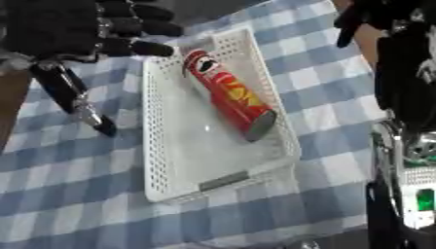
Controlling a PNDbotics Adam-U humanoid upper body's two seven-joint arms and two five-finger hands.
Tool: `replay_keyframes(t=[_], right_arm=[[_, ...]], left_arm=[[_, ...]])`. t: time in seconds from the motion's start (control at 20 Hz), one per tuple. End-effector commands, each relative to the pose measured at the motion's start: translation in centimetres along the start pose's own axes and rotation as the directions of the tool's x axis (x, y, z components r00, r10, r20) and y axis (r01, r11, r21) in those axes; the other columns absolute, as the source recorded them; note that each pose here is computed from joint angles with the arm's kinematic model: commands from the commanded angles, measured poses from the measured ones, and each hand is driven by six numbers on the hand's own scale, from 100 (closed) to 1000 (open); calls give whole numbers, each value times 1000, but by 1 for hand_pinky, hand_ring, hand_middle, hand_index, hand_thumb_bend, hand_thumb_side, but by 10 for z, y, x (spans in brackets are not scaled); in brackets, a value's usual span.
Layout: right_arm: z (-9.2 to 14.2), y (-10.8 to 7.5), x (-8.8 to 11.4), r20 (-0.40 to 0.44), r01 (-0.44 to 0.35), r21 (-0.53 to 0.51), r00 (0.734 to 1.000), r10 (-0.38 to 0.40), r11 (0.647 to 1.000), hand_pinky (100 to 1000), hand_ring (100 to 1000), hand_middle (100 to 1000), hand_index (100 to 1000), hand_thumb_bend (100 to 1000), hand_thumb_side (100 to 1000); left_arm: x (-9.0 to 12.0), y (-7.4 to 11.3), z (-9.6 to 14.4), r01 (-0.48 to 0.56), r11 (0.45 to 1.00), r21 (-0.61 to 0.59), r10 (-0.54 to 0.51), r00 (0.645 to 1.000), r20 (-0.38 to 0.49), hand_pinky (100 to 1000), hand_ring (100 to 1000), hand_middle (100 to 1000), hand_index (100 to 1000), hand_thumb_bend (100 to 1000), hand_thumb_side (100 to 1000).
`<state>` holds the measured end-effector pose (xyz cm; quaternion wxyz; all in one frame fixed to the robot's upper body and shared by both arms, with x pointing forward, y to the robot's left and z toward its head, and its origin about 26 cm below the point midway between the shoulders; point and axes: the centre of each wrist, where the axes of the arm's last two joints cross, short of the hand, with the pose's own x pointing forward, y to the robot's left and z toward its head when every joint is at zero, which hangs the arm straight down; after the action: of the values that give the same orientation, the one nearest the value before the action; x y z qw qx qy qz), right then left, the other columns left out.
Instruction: Pick up objects on the table and place them in the box.
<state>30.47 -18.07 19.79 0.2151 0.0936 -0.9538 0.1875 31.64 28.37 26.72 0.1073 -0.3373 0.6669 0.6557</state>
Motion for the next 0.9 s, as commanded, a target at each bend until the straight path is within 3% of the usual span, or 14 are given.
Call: replay_keyframes(t=[0.05, 0.1, 0.25, 0.45, 0.75, 0.8, 0.85, 0.9], right_arm=[[-5, -2, 4, 25, -16, 9, 1000, 16, 1000, 304, 462, 554, 726, 100, 1000], [-5, -3, 4, 24, -20, 9, 1000, 20, 1000, 303, 462, 555, 726, 100, 1000], [-3, -7, 3, 16, -40, 8, 999, 40, 999, 301, 461, 557, 728, 100, 1000], [-1, -13, 2, 7, -74, 7, 997, 74, 997, 300, 461, 559, 730, 100, 1000], [0, -23, 1, 4, -130, 7, 991, 130, 991, 299, 461, 560, 730, 100, 1000], [0, -24, 1, 6, -139, 8, 990, 139, 990, 299, 461, 560, 730, 100, 1000], [-1, -25, 1, 7, -147, 10, 989, 147, 989, 299, 461, 561, 730, 100, 1000], [-1, -26, 1, 9, -153, 11, 988, 153, 988, 299, 461, 561, 730, 100, 1000]], left_arm=[[-1, 26, 9, 53, 989, 142, -44, 997, -61, 966, 950, 982, 1000, 262, 708], [0, 29, 13, 59, 981, 183, -46, 996, -74, 936, 925, 956, 982, 186, 727], [-1, 32, 31, 80, 964, 255, -57, 993, -99, 935, 921, 950, 998, 160, 759], [10, 17, 61, 72, 949, 307, -10, 980, -198, 922, 911, 948, 1000, 234, 735], [41, -12, 102, 99, 942, 320, 43, 911, -410, 909, 898, 947, 998, 282, 688], [46, -15, 107, 110, 943, 314, 42, 897, -439, 911, 898, 947, 999, 216, 727], [52, -19, 113, 121, 942, 312, 44, 880, -474, 912, 898, 947, 999, 295, 680], [57, -22, 118, 141, 941, 307, 39, 858, -512, 911, 896, 946, 1000, 297, 677]])
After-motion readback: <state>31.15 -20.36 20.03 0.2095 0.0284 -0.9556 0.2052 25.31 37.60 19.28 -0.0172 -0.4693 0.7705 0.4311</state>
